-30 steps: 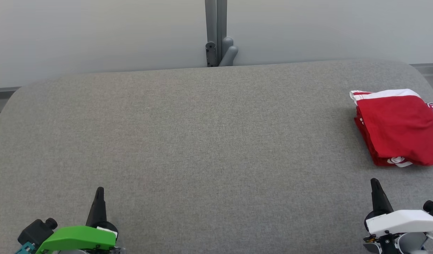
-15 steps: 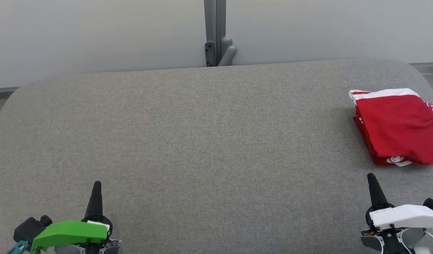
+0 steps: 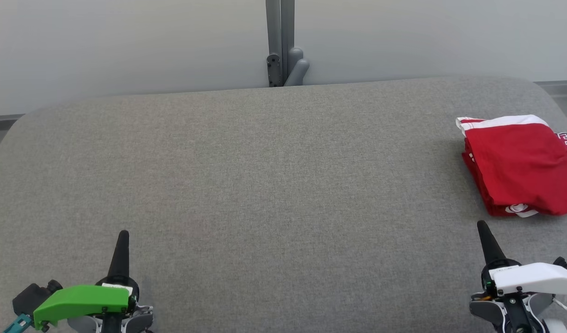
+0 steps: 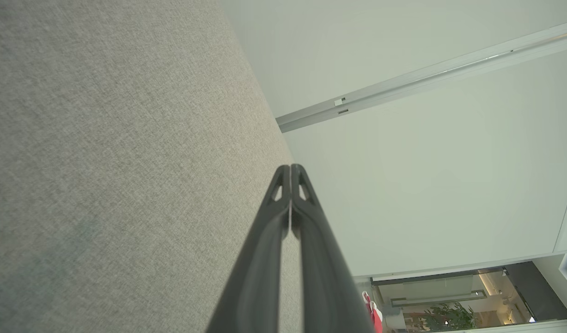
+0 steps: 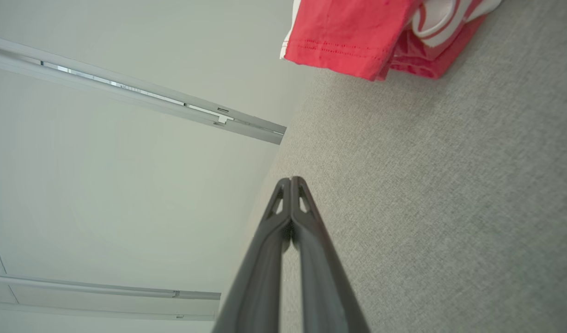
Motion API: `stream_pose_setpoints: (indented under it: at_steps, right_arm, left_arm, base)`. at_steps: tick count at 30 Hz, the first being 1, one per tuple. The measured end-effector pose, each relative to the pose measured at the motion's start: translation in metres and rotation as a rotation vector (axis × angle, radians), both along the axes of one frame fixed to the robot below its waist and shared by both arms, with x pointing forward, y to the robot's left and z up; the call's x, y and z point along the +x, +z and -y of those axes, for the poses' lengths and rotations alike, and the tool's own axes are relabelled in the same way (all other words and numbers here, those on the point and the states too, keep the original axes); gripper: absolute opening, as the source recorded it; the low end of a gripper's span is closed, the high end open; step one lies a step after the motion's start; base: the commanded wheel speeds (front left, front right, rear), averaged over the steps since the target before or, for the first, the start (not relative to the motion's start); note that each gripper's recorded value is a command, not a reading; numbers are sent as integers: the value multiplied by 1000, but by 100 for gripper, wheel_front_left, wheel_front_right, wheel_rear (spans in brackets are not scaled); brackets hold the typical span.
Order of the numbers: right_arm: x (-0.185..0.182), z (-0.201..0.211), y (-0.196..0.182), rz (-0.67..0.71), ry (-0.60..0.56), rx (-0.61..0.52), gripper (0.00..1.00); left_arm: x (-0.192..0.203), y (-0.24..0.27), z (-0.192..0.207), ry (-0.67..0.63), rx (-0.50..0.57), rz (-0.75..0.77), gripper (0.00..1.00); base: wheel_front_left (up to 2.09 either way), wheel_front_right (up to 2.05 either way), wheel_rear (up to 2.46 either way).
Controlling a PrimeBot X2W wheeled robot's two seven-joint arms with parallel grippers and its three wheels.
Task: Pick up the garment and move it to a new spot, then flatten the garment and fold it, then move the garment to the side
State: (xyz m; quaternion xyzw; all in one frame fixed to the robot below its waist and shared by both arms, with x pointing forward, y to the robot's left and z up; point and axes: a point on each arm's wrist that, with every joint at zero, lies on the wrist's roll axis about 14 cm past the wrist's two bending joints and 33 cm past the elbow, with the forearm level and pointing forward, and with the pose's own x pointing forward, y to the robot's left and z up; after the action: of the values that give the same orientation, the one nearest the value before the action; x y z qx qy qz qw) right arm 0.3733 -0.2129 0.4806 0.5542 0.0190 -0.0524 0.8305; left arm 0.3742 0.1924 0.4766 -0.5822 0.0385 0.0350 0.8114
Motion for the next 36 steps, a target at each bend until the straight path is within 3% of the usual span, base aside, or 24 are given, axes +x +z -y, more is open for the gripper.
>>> stream_pose_setpoints:
  at_steps: [36]
  right_arm:
    - [10, -8, 19, 77, 28, 330, 0]
  left_arm:
    - [12, 21, -2, -1, -278, 69, 0]
  base:
    - [0, 0, 0]
